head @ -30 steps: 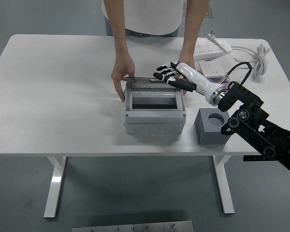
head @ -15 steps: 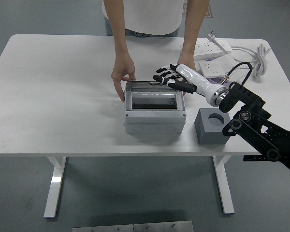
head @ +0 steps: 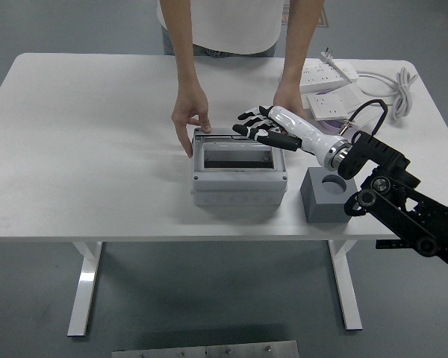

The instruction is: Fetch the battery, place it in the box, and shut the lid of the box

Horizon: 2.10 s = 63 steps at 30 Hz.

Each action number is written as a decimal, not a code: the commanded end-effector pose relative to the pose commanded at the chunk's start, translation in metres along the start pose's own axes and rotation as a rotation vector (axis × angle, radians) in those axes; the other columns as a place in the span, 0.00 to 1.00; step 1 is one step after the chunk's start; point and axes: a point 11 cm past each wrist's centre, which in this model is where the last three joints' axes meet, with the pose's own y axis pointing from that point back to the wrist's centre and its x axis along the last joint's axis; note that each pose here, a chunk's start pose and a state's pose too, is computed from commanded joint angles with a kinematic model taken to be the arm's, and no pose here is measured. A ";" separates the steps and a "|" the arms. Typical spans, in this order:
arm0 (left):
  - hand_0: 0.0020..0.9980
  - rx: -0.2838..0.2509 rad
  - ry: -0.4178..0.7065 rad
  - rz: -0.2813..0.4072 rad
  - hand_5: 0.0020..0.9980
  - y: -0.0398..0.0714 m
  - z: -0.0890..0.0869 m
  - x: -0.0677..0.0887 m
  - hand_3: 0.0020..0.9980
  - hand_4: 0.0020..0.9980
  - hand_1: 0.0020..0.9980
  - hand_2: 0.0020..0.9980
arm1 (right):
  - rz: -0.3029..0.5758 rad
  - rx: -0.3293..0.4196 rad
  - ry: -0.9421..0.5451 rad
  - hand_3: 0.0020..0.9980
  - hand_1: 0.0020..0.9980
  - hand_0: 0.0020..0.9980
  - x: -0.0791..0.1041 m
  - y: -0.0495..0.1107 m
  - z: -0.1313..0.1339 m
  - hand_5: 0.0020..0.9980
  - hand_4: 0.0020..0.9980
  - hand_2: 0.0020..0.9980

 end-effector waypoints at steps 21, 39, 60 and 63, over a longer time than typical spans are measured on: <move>0.62 0.007 -0.004 -0.009 0.06 0.000 -0.002 -0.003 0.60 0.65 0.70 0.63 | 0.031 -0.036 -0.026 0.82 0.64 0.73 0.014 0.007 0.011 1.00 0.97 0.75; 0.62 0.013 -0.004 -0.034 0.06 0.000 -0.005 -0.011 0.60 0.65 0.70 0.62 | 0.372 0.086 -0.405 0.73 0.54 0.53 0.073 0.061 0.058 1.00 0.95 0.67; 0.62 0.013 -0.005 -0.053 0.06 0.000 -0.008 -0.017 0.60 0.65 0.70 0.62 | 0.672 0.227 -0.607 0.64 0.55 0.46 0.088 0.094 0.088 0.42 0.82 0.63; 0.62 0.012 -0.005 -0.055 0.06 0.000 -0.008 -0.018 0.60 0.65 0.70 0.62 | 0.675 0.216 -0.608 0.64 0.60 0.52 0.086 0.095 0.092 0.41 0.82 0.63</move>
